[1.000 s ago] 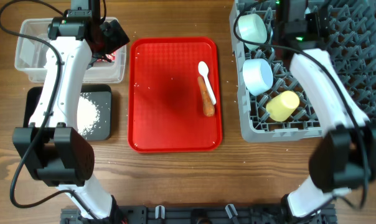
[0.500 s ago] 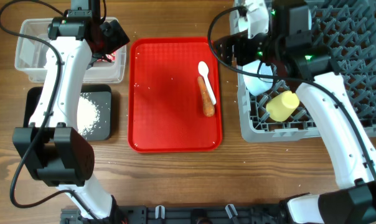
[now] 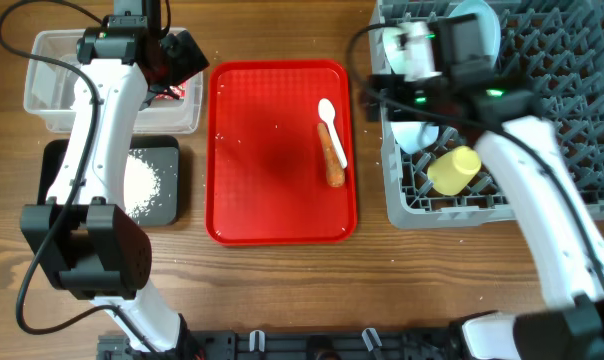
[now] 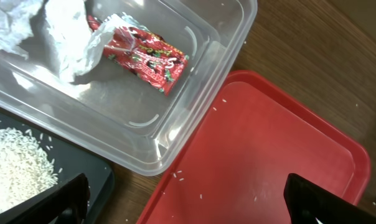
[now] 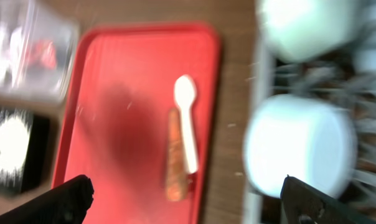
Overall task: Sort waste into correct bins and load items into the dishwasher rack
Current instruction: 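Open the right gripper and withdraw it from the plate, then reach the left gripper to the carrot on the red tray and grasp it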
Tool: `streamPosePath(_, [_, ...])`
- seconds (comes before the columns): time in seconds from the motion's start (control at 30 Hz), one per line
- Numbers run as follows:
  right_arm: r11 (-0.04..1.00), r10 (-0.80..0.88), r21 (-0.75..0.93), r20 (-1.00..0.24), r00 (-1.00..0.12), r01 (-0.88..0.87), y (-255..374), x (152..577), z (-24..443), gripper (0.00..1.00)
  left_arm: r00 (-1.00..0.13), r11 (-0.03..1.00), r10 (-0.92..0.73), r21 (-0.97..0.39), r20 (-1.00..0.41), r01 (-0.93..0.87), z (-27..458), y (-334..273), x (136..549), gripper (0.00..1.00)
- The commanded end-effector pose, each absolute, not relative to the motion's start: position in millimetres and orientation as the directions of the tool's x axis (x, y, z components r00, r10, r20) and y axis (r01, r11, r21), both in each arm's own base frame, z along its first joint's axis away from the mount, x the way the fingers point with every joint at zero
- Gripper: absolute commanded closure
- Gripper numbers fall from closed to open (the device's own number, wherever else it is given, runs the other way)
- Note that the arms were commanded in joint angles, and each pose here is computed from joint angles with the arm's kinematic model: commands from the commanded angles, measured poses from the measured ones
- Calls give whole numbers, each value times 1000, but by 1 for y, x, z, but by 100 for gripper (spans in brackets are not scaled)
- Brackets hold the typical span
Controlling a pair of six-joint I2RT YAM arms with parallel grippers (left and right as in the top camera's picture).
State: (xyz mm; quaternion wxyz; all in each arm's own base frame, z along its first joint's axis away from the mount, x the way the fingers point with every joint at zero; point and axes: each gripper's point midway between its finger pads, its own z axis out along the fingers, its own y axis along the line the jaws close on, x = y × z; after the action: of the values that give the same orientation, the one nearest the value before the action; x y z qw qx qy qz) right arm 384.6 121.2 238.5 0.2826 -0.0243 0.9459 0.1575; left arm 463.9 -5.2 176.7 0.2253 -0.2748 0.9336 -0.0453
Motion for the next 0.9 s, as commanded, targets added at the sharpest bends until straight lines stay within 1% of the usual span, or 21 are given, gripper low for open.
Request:
streamPosePath(0.0, [970, 196, 239, -643, -740, 49, 52, 371, 288, 0, -754, 838, -545, -229, -367, -495, 174, -9, 461, 0])
streamPosePath(0.1, [962, 260, 239, -666, -699, 130, 18, 359, 303, 0, -804, 826, -548, -302, -231, -476, 168, -33, 443, 0])
streamPosePath(0.2, [953, 300, 240, -672, -677, 184, -2, 351, 309, 0, -785, 782, -607, -271, -128, -561, 155, -40, 423, 0])
streamPosePath(0.37, [951, 309, 237, -665, -680, 201, -8, 350, 307, 0, -784, 781, -605, -299, -140, -549, 156, -48, 429, 0])
streamPosePath(0.5, [954, 300, 200, -673, -677, 224, -15, 349, 306, 0, -821, 761, -569, -411, -50, -503, 162, -80, 426, 0])
streamPosePath(0.53, [954, 299, 192, -672, -678, 231, -17, 348, 305, 0, -829, 765, -558, -414, -43, -493, 162, -88, 424, 0])
streamPosePath(0.67, [952, 300, 161, -664, -685, 261, -23, 344, 301, 0, -881, 831, -468, -376, -73, -410, 159, -134, 412, 0])
streamPosePath(0.73, [952, 297, 151, -663, -687, 265, -25, 343, 301, 0, -910, 880, -395, -335, -125, -336, 156, -164, 406, 2])
streamPosePath(0.8, [952, 297, 148, -658, -692, 268, -25, 342, 299, 0, -930, 924, -314, -287, -192, -253, 152, -195, 400, 7])
streamPosePath(0.87, [951, 297, 138, -654, -696, 276, -27, 340, 298, 0, -939, 960, -226, -223, -259, -169, 145, -226, 391, 9])
